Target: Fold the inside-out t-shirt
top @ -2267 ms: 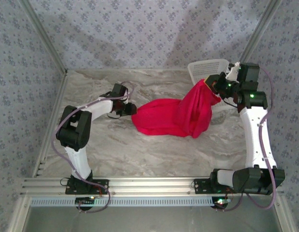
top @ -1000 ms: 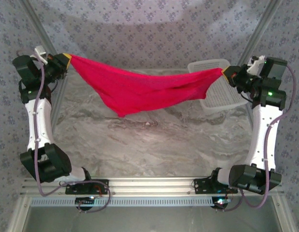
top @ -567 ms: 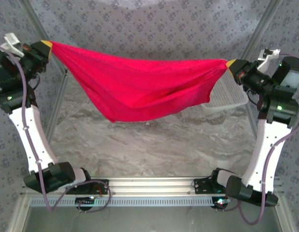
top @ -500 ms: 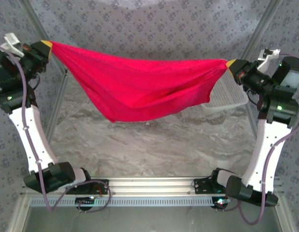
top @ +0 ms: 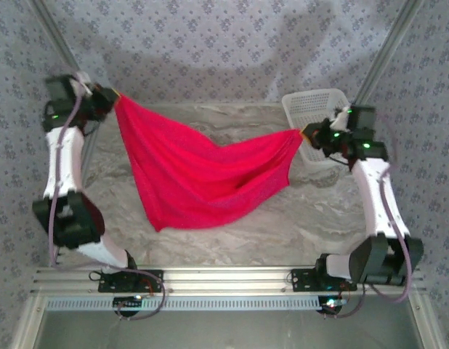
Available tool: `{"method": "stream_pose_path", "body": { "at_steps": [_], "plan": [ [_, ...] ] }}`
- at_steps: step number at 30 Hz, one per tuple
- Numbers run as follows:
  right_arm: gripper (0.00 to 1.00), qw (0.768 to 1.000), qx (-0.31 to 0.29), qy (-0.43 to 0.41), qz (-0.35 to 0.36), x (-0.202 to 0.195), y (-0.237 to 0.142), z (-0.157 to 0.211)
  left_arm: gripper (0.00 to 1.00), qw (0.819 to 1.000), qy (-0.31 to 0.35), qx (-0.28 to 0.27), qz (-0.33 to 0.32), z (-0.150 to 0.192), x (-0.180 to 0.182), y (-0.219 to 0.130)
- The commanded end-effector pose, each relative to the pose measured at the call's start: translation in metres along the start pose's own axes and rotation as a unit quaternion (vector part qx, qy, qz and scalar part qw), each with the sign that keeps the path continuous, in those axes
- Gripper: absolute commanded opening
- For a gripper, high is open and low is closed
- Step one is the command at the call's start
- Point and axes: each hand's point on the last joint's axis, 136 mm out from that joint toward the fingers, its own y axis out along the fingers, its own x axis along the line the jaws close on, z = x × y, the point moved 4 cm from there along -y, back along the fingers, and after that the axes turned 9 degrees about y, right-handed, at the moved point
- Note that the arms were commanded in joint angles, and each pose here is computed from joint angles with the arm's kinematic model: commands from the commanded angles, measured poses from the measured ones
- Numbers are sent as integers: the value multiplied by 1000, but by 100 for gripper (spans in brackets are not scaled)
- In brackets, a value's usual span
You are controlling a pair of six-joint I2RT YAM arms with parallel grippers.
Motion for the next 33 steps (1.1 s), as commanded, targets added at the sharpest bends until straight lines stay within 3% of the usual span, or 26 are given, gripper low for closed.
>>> {"method": "stream_pose_path", "body": {
  "at_steps": [1, 2, 4, 6, 8, 10, 12, 18, 23, 25, 27, 28, 33],
  "plan": [
    [0, 998, -17, -24, 46, -25, 30, -4, 0, 993, 24, 64, -93, 36, 42, 35],
    [0, 998, -11, -20, 65, -38, 41, -5, 1, 990, 25, 80, -109, 45, 53, 46],
    [1, 996, -4, -19, 91, -52, 55, -9, 19, 985, 35, 99, -139, 58, 63, 59],
    [38, 994, 7, -30, 106, -51, 61, -14, 42, 978, 61, 107, -168, 66, 61, 61],
    [58, 990, 8, -46, 130, -51, 60, -13, 54, 972, 100, 106, -187, 73, 43, 57],
    [66, 984, 9, -73, 164, -54, 55, -4, 56, 966, 154, 104, -183, 86, 14, 53],
    [67, 979, 23, -93, 182, -60, 56, 15, 56, 959, 212, 116, -147, 118, -23, 55],
    [63, 964, 97, -123, 213, -94, 93, 78, 54, 918, 340, 203, -25, 236, -96, 91],
    [64, 953, 131, -118, 244, -119, 129, 95, 53, 901, 350, 255, -14, 283, -102, 115],
    [53, 952, 132, -114, 251, -128, 139, 95, 53, 903, 341, 262, -12, 289, -100, 119],
    [10, 951, 137, -110, 255, -133, 142, 95, 53, 905, 334, 264, -2, 293, -102, 122],
    [0, 950, 139, -111, 255, -132, 140, 96, 53, 905, 333, 265, 5, 295, -105, 122],
    [0, 956, 113, -143, 229, -129, 101, 107, 58, 890, 357, 279, 49, 316, -126, 128]
  ]
}}
